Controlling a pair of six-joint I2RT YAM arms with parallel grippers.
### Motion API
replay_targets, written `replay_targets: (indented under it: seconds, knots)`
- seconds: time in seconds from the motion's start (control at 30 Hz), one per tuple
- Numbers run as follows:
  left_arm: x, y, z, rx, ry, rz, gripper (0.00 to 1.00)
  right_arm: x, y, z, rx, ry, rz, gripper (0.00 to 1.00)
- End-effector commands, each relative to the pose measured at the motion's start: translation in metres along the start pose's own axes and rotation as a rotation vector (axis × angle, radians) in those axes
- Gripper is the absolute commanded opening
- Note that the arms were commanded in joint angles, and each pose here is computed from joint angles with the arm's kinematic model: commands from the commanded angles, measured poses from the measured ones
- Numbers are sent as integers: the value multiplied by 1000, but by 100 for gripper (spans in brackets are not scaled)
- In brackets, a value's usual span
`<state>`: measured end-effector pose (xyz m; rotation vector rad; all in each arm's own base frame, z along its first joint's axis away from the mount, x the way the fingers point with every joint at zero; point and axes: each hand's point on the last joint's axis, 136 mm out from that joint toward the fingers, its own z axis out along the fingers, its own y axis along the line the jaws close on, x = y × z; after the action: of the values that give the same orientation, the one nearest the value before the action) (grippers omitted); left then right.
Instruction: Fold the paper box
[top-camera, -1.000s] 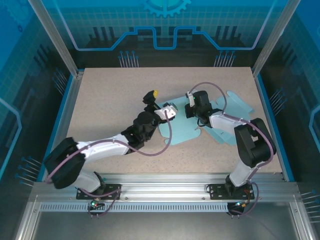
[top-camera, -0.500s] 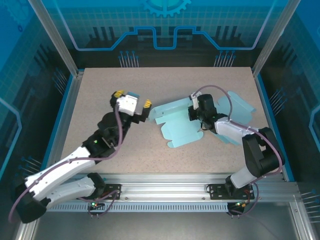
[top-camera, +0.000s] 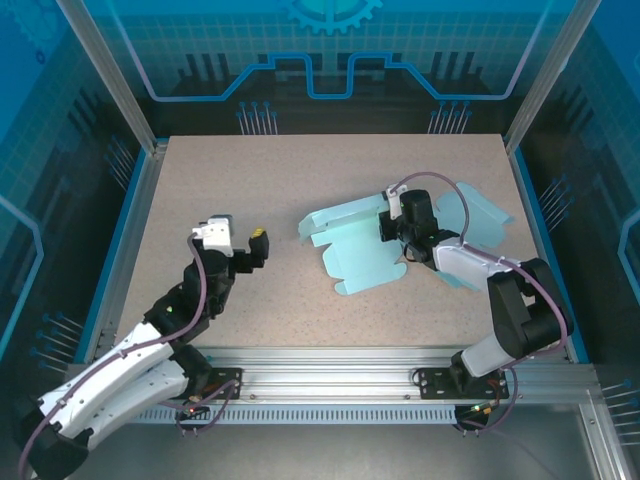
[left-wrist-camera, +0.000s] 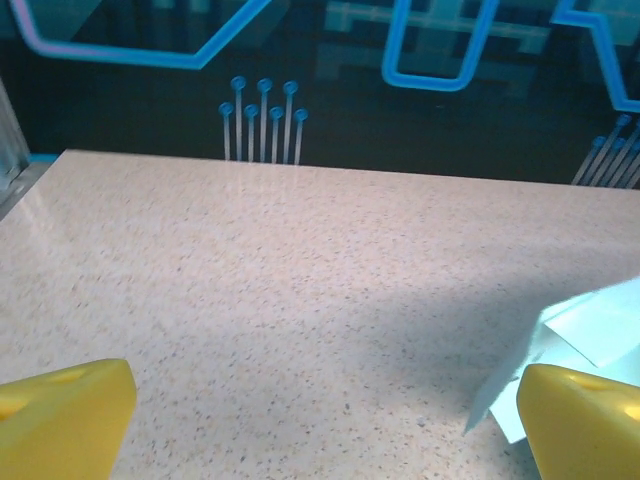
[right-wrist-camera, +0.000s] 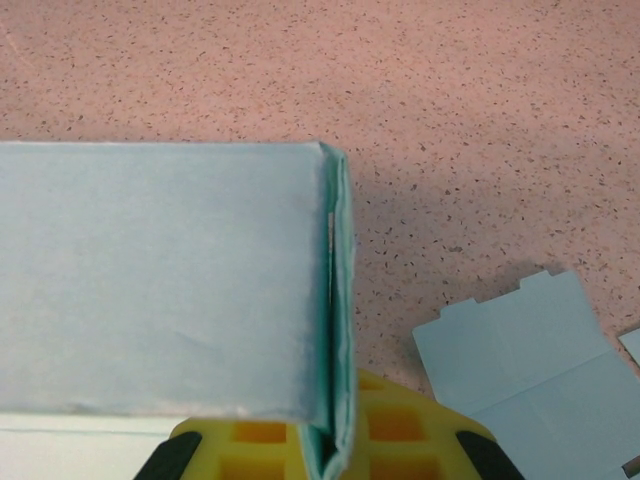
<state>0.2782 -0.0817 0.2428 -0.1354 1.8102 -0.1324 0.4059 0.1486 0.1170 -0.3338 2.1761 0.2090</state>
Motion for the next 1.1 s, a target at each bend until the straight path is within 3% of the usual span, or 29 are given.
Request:
replay_targets:
  seconds: [0.0, 0.23, 0.73, 1.07]
  knots:
    - [17, 10, 13, 1, 106, -148, 99, -4, -2, 3, -12, -20, 33, 0]
    - [35, 9, 46, 36, 250, -292, 99, -1, -13, 4, 38, -13, 66, 0]
    - [22, -2, 68, 64, 225, -304, 99, 1, 0, -1, -40, 25, 47, 0]
    - [25, -46, 83, 324, 188, -338, 99, 18, 4, -14, -46, 13, 53, 0]
